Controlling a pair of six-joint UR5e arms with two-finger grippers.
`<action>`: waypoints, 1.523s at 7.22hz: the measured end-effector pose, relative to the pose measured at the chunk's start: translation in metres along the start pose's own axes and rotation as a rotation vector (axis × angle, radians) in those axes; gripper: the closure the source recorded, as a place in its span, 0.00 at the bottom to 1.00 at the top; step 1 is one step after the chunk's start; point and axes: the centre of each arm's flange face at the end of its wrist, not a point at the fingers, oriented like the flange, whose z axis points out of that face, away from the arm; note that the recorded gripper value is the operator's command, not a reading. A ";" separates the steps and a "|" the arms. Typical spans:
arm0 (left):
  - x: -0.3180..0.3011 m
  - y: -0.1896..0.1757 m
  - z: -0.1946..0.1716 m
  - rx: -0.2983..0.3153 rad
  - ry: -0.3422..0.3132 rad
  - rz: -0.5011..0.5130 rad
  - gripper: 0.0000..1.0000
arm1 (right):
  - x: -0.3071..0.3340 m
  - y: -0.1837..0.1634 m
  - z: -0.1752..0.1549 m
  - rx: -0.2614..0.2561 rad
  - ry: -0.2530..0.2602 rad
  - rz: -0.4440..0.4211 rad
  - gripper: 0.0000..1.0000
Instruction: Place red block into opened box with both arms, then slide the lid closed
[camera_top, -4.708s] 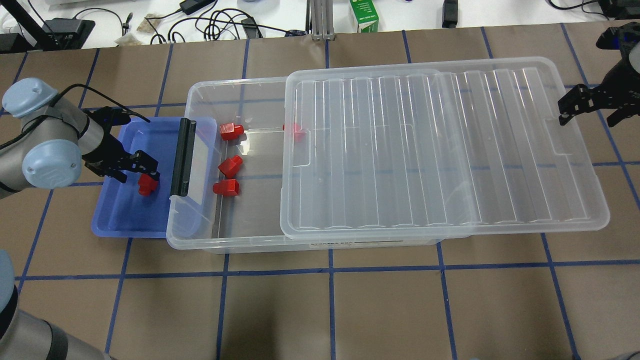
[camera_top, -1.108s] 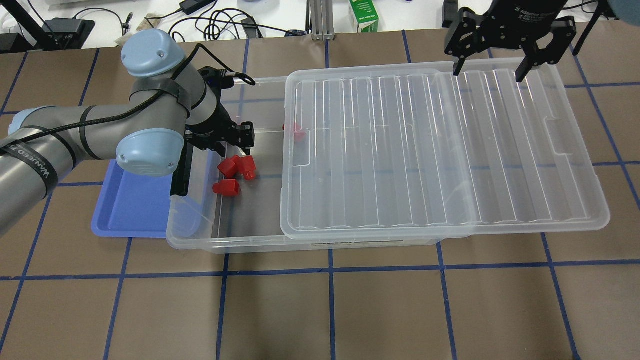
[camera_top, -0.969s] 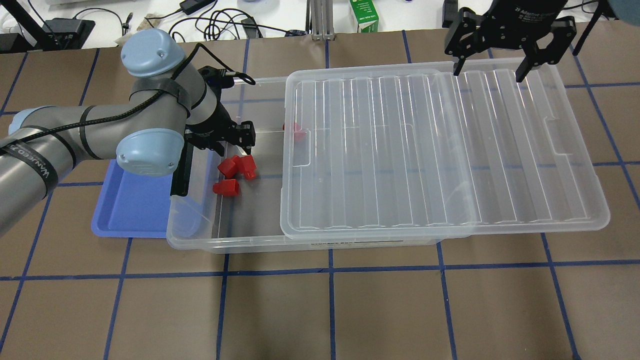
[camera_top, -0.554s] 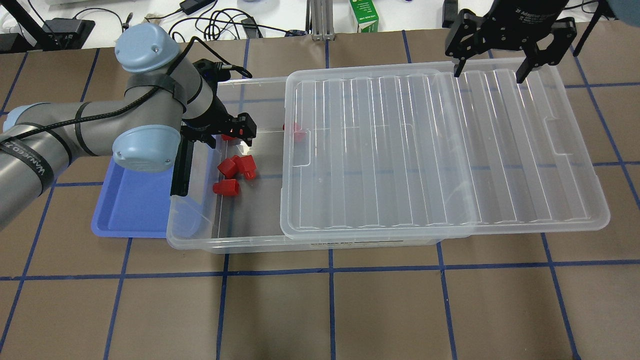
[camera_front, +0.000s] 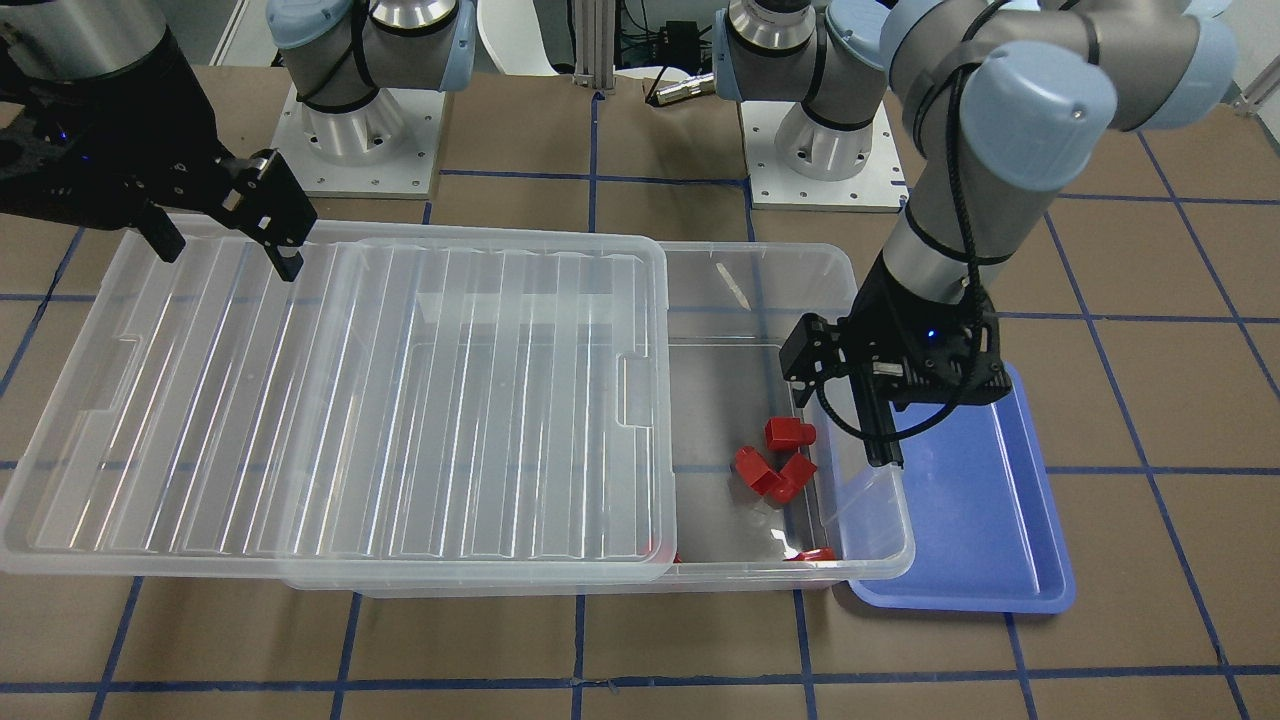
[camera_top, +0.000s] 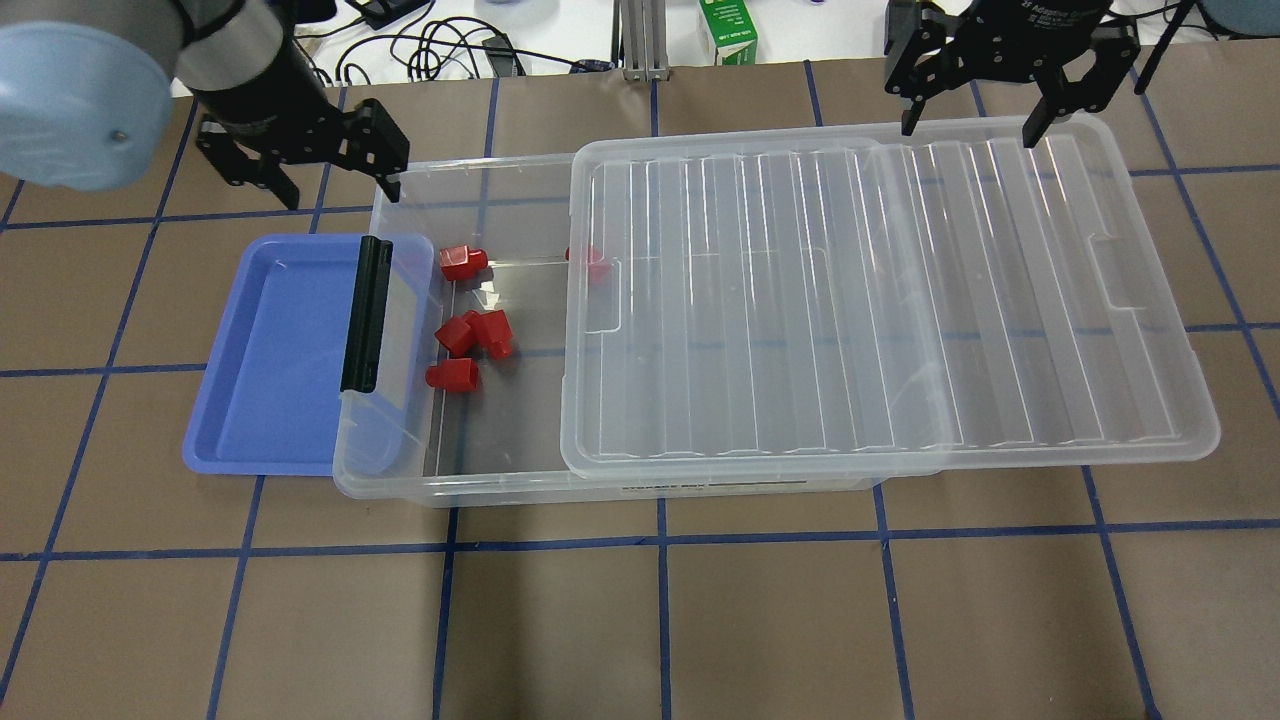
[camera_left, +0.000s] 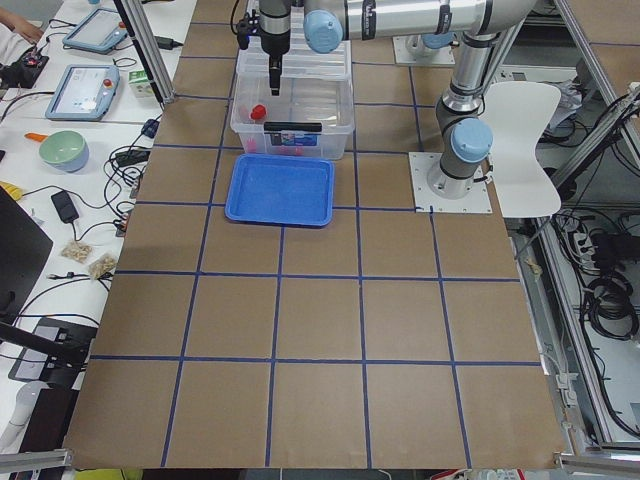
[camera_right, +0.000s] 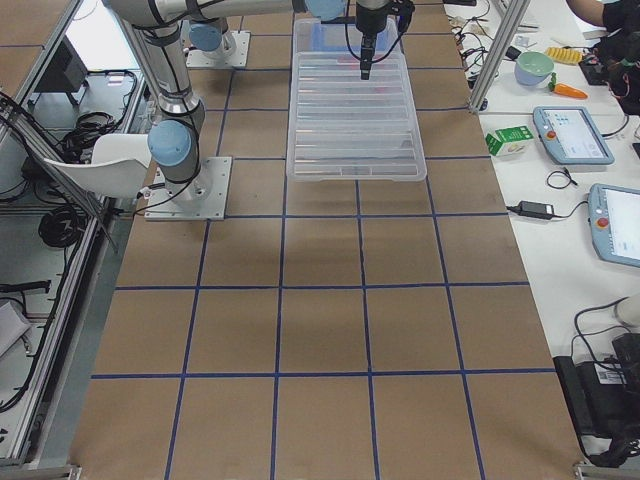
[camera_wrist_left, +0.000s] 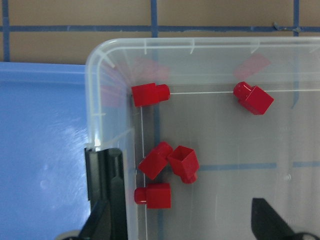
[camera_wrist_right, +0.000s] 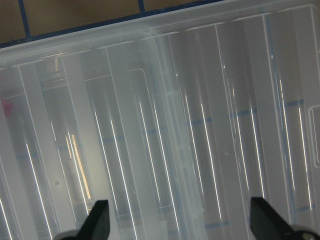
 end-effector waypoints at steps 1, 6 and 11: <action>-0.008 0.006 -0.026 -0.009 -0.017 -0.015 0.00 | 0.000 -0.004 0.007 -0.015 0.006 0.005 0.00; -0.002 0.010 -0.032 0.017 0.035 -0.024 0.00 | 0.001 -0.007 0.007 -0.010 0.014 -0.010 0.00; -0.001 0.011 -0.033 0.026 0.031 -0.021 0.00 | 0.066 -0.034 0.003 0.034 0.024 -0.057 0.00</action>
